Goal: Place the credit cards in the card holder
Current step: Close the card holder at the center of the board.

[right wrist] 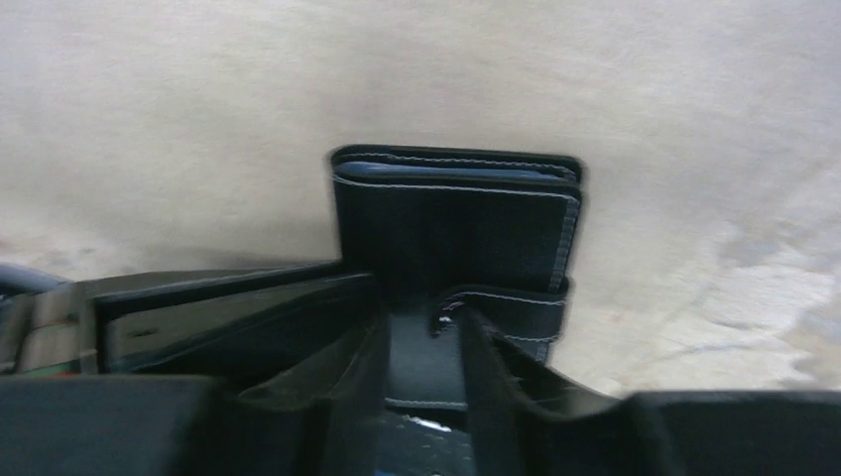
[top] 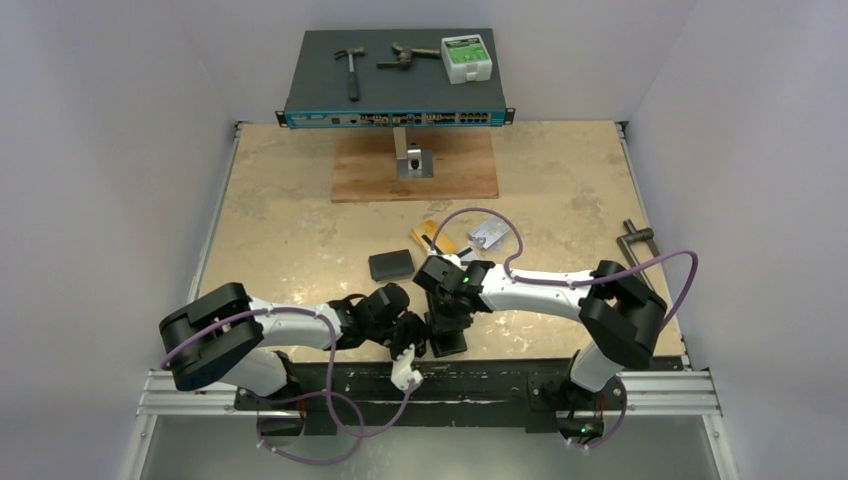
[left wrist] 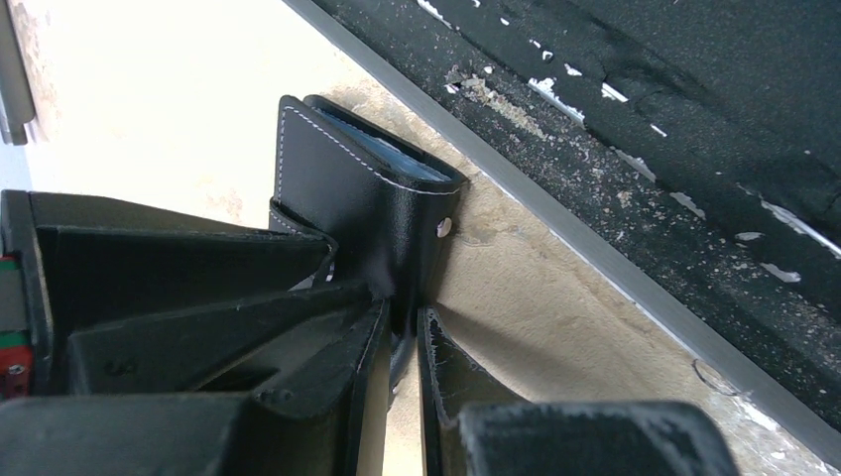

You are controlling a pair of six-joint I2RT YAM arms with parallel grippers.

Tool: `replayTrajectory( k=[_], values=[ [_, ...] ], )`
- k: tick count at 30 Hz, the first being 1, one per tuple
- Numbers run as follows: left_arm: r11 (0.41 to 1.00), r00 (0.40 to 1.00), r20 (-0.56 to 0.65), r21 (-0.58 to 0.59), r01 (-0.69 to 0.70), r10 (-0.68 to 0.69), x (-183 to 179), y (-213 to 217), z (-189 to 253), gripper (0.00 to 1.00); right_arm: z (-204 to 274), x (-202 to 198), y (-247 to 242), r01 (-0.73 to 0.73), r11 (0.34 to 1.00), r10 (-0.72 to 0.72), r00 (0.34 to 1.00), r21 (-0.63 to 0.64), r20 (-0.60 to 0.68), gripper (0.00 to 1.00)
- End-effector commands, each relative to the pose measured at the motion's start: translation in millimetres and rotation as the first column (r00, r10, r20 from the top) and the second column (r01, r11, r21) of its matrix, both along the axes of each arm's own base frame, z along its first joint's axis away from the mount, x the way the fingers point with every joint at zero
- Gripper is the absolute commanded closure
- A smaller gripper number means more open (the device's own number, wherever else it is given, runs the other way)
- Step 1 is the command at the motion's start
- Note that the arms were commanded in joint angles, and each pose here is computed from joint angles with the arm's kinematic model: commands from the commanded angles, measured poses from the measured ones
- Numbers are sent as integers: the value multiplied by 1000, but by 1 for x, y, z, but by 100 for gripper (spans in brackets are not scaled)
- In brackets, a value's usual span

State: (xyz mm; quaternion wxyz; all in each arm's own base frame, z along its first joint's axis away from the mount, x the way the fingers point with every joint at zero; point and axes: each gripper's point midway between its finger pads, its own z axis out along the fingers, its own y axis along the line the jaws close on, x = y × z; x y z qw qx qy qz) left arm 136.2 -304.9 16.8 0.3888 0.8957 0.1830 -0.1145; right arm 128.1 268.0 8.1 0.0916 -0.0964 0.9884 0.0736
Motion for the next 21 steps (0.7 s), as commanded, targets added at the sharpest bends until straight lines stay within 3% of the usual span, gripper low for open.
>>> replayTrajectory(
  k=[1,3,6,13,15,17,21],
  values=[
    [988,993,-38,106,-110,115,8,26,-14,87,-71,-69,-66,-32,965,-38,965,-259,-260,52],
    [981,981,-110,126,-149,163,8,31,-6,86,-63,-59,-51,-25,975,-29,972,-223,-234,41],
    [968,950,-201,128,-216,239,15,42,12,85,-50,-46,-33,-6,987,-25,982,-161,-188,37],
    [930,886,-283,147,-337,366,26,67,49,84,10,-5,-11,51,998,-52,997,-28,-60,33],
    [913,862,-300,142,-383,409,34,71,64,83,39,14,-7,62,998,-62,998,23,-1,22],
    [864,791,-351,153,-479,501,45,74,81,83,72,32,-3,61,995,-66,996,73,60,2],
    [727,609,-429,198,-657,667,67,94,106,79,128,66,0,46,986,-77,979,161,190,1]
  ],
)
